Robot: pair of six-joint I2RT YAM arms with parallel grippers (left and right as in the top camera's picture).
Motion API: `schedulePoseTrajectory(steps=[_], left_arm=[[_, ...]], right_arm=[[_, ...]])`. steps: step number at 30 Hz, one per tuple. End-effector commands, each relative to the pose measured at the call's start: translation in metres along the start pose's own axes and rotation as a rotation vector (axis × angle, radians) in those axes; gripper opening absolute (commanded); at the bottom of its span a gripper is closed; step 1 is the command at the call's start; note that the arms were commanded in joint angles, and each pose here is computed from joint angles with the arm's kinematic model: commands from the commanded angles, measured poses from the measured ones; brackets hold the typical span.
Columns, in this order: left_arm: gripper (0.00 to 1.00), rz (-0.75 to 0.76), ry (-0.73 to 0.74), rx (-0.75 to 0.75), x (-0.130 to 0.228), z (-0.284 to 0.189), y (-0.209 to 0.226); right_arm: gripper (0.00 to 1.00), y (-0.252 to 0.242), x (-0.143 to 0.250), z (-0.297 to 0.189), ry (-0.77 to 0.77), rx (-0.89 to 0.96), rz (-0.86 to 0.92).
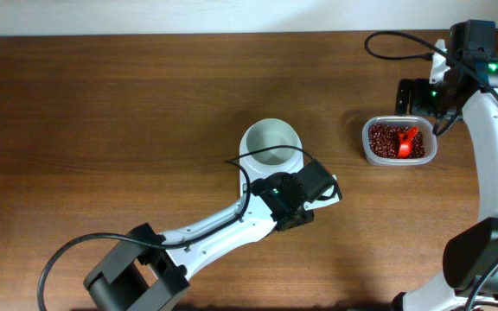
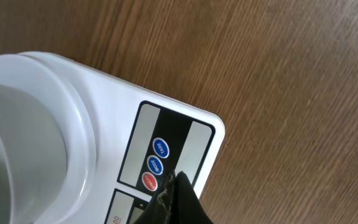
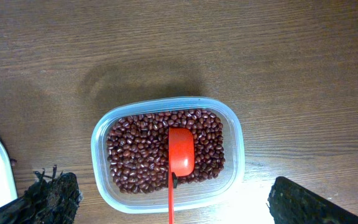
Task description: Scoop item into bowl and weigh 50g on scale
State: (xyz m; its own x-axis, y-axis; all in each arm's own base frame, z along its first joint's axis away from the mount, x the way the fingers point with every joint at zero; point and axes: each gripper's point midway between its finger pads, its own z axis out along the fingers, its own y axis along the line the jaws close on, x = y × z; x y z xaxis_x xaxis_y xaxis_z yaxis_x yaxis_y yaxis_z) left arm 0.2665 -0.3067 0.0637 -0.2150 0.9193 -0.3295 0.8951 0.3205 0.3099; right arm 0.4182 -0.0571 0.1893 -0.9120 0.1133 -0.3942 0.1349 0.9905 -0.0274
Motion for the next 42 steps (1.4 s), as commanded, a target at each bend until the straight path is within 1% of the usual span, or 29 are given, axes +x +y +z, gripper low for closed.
schedulePoseTrajectory(steps=[1,4,6,8,11,14,20,22,23,27,29,31,34,38,42], left_arm=[[0.00,0.083,0.022,-0.003,0.003,-0.001,0.000],[0.00,0.088,0.061,0.008,0.012,0.011,0.000],[0.00,0.089,0.090,0.015,0.019,0.031,0.001],[0.00,0.096,0.153,-0.045,0.033,0.040,0.014],[0.00,0.094,0.162,-0.060,0.035,0.043,0.017],[0.00,0.089,0.181,-0.055,0.041,0.056,0.017],[0.00,0.095,0.209,-0.081,0.046,0.056,0.021],[0.00,0.100,0.212,-0.034,0.048,0.056,0.011],[0.00,0.101,0.192,0.020,0.045,0.056,0.000],[0.00,0.106,0.193,0.030,0.045,0.056,-0.003],[0.00,0.103,0.174,0.071,0.042,0.056,-0.011],[0.00,0.110,0.208,0.053,0.049,0.055,-0.008],[0.00,0.105,0.212,0.053,0.051,0.056,-0.006],[0.00,0.106,0.253,0.041,0.061,0.067,-0.005],[0.00,0.103,0.246,0.037,0.060,0.067,-0.004]], right_arm=[[0.99,0.000,-0.005,-0.009,-0.025,0.006,0.000],[0.99,0.000,-0.005,-0.009,-0.025,0.007,0.000],[0.99,0.000,-0.005,-0.009,-0.025,0.006,0.000],[0.99,0.000,-0.005,-0.009,-0.025,0.006,0.000],[0.99,0.000,-0.005,-0.009,-0.025,0.007,0.000],[0.99,0.000,-0.005,-0.009,-0.025,0.006,0.000],[0.99,0.000,-0.005,-0.009,-0.025,0.006,0.000],[0.99,0.000,-0.005,-0.009,-0.025,0.007,0.000],[0.99,0.000,-0.005,-0.009,-0.025,0.006,0.000],[0.99,0.000,-0.005,-0.009,-0.025,0.006,0.000],[0.99,0.000,-0.005,-0.009,-0.025,0.006,0.000],[0.99,0.000,-0.005,-0.009,-0.025,0.006,0.000],[0.99,0.000,-0.005,-0.009,-0.025,0.007,0.000],[0.99,0.000,-0.005,-0.009,-0.025,0.006,0.000],[0.99,0.000,-0.005,-0.009,-0.025,0.006,0.000]])
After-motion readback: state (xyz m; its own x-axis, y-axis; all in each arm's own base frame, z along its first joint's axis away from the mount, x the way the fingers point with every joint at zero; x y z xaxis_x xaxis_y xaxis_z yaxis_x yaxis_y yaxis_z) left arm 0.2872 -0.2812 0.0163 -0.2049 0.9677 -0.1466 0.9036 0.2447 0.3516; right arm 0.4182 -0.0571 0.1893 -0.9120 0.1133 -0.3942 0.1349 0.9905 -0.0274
